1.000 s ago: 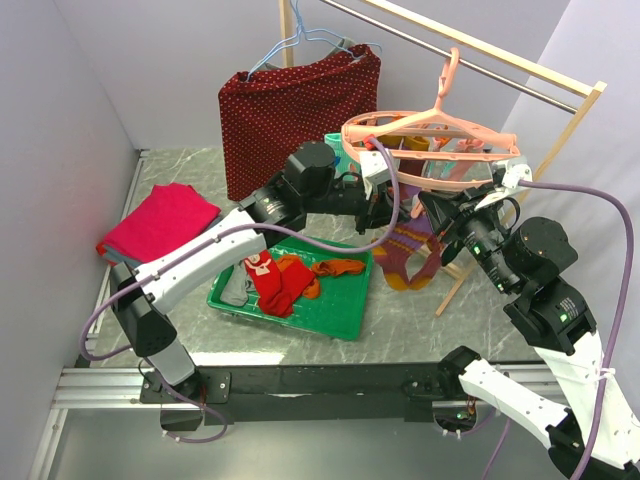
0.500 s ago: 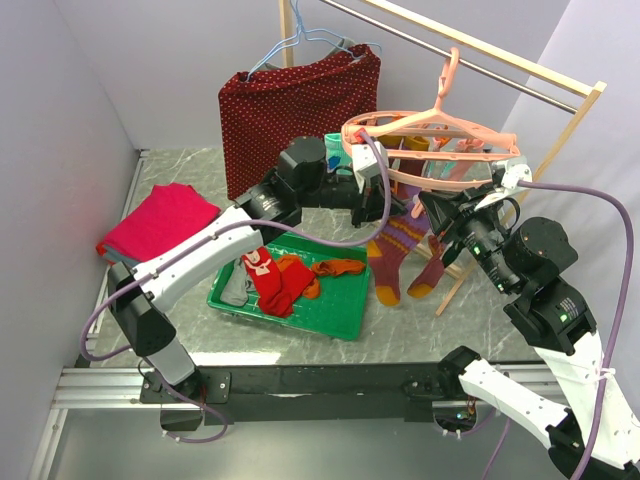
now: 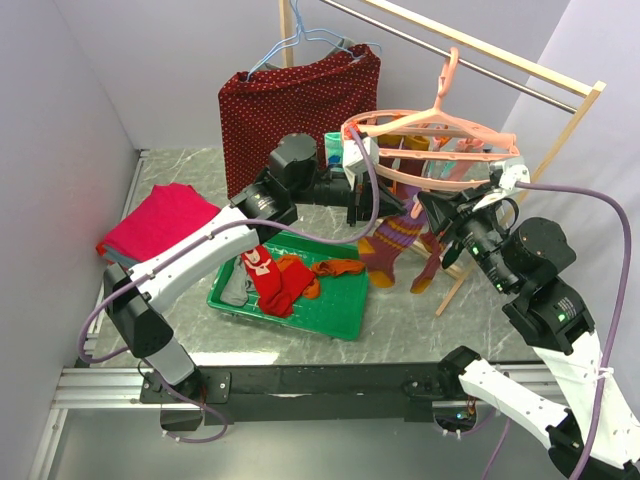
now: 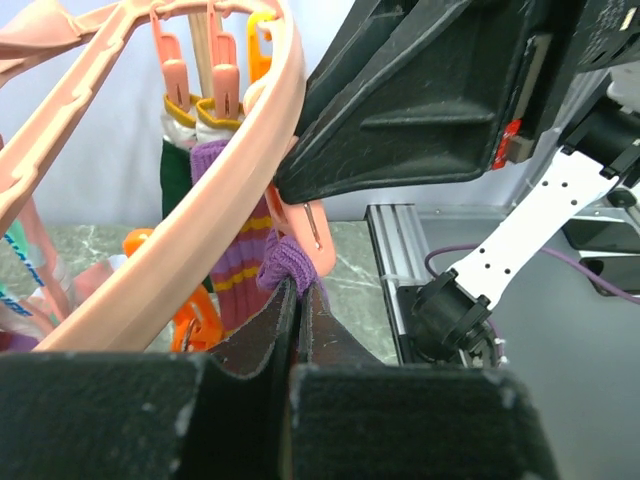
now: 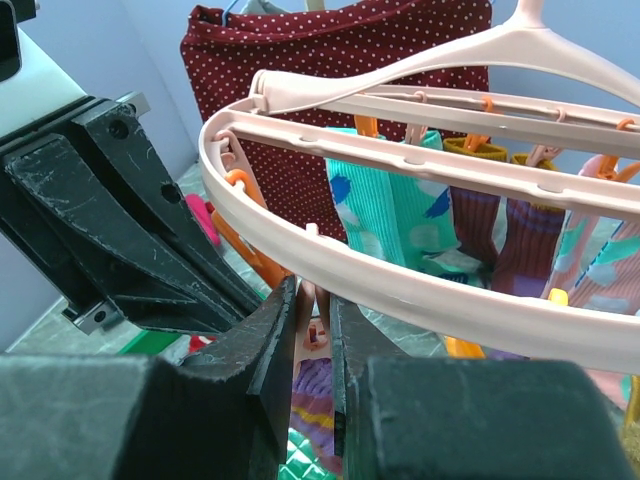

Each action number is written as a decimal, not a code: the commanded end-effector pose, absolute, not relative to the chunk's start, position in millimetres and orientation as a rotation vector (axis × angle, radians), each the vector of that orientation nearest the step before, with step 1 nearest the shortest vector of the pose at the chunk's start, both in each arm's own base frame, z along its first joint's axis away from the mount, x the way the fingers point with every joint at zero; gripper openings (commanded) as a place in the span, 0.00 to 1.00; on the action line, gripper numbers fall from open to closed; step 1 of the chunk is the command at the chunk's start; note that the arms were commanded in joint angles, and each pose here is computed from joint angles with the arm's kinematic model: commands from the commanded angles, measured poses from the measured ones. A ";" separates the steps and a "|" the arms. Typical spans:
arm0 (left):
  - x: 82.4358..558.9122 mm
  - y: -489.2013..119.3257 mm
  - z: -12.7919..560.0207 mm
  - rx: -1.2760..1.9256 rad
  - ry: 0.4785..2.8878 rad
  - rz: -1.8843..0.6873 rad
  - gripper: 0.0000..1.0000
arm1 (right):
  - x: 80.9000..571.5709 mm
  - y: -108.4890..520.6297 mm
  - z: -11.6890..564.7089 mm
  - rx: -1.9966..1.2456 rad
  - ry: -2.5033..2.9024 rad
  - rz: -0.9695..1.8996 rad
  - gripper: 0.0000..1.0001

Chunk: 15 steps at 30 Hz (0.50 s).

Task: Clip the socks to the hanger
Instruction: Clamp the sock onto the hanger.

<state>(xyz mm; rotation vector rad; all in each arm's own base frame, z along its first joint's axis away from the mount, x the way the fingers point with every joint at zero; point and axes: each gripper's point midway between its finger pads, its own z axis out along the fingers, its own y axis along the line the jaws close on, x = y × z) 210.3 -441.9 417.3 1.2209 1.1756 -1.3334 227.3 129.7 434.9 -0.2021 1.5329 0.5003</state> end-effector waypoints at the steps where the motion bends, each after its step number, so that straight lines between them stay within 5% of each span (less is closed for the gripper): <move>1: 192.1 -431.7 454.1 1.224 1.036 -1.373 0.01 | 223.9 133.1 444.7 -0.231 1.484 0.521 0.18; 8: 197.7 -435.5 449.4 1.202 1.066 -1.376 0.02 | 219.6 129.3 449.3 -0.226 1.467 0.521 0.62; 15: 202.6 -437.0 443.0 1.181 1.118 -1.379 0.35 | 217.2 119.4 452.5 -0.182 1.455 0.499 0.74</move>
